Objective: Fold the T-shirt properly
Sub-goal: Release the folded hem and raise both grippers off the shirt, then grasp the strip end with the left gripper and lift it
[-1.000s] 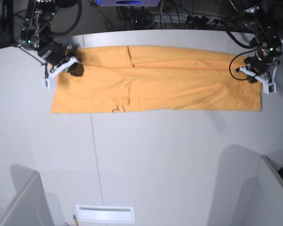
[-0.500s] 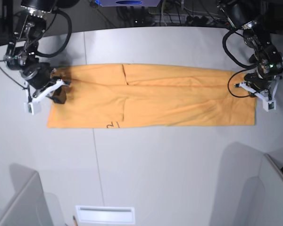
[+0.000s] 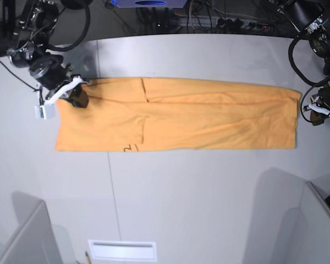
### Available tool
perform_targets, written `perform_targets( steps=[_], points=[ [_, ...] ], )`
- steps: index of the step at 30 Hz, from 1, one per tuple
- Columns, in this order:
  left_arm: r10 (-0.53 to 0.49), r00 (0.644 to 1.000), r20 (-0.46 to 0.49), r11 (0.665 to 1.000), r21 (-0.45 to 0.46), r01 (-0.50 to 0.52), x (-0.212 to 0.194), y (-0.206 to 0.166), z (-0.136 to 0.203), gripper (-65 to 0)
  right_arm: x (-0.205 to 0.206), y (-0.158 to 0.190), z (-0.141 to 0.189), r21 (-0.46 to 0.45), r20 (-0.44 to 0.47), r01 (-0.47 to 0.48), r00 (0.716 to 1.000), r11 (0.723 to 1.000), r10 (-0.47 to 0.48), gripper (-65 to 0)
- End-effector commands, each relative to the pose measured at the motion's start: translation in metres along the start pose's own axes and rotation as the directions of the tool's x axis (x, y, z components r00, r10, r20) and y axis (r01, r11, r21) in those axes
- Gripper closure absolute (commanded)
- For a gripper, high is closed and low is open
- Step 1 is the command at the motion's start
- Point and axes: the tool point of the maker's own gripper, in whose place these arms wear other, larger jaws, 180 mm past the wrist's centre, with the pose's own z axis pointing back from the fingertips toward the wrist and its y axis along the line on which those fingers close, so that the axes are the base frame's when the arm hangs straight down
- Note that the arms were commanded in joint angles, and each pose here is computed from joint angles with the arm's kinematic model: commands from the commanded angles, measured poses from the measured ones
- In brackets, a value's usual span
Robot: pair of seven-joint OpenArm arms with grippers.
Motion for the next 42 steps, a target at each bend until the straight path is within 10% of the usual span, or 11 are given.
perform_targets(
  steps=[1, 6, 14, 26, 38, 42],
  points=[
    [-0.012, 0.999, 0.040, 1.000, 0.002, 0.012, 0.014, 0.003, 0.003, -15.0, 0.010, 0.004, 0.002, 0.011, 0.039, -0.013, 0.999, 1.000, 0.012, 0.0],
    [0.047, 0.998, 0.034, 0.999, 0.000, -0.047, 0.001, 0.014, -0.008, -65.0, -0.004, 0.008, 0.002, 0.017, 0.022, 0.024, 0.999, 1.000, -0.024, 0.0],
    [0.185, 0.981, -0.057, 0.982, -0.040, -0.187, -0.029, 0.016, -0.050, -65.0, -0.003, 0.008, 0.002, 0.016, 0.022, 0.024, 0.999, 1.000, -0.024, 0.0],
    [0.130, 0.973, -0.189, 0.986, -0.083, -0.148, -0.072, -0.003, -0.080, -65.0, -0.011, 0.004, 0.005, 0.005, 0.008, 0.034, 0.999, 0.999, -0.034, 0.0],
    [0.191, 0.949, -0.250, 0.976, -0.053, -0.211, -0.099, 0.007, -0.085, -3.9, -0.012, 0.004, 0.005, 0.003, 0.006, 0.036, 0.999, 0.999, -0.036, 0.0],
    [0.184, 0.958, -0.219, 0.978, -0.059, -0.202, -0.088, 0.007, -0.085, 0.0, -0.013, 0.004, 0.005, 0.004, 0.003, 0.039, 0.999, 0.999, -0.039, 0.0]
  ],
)
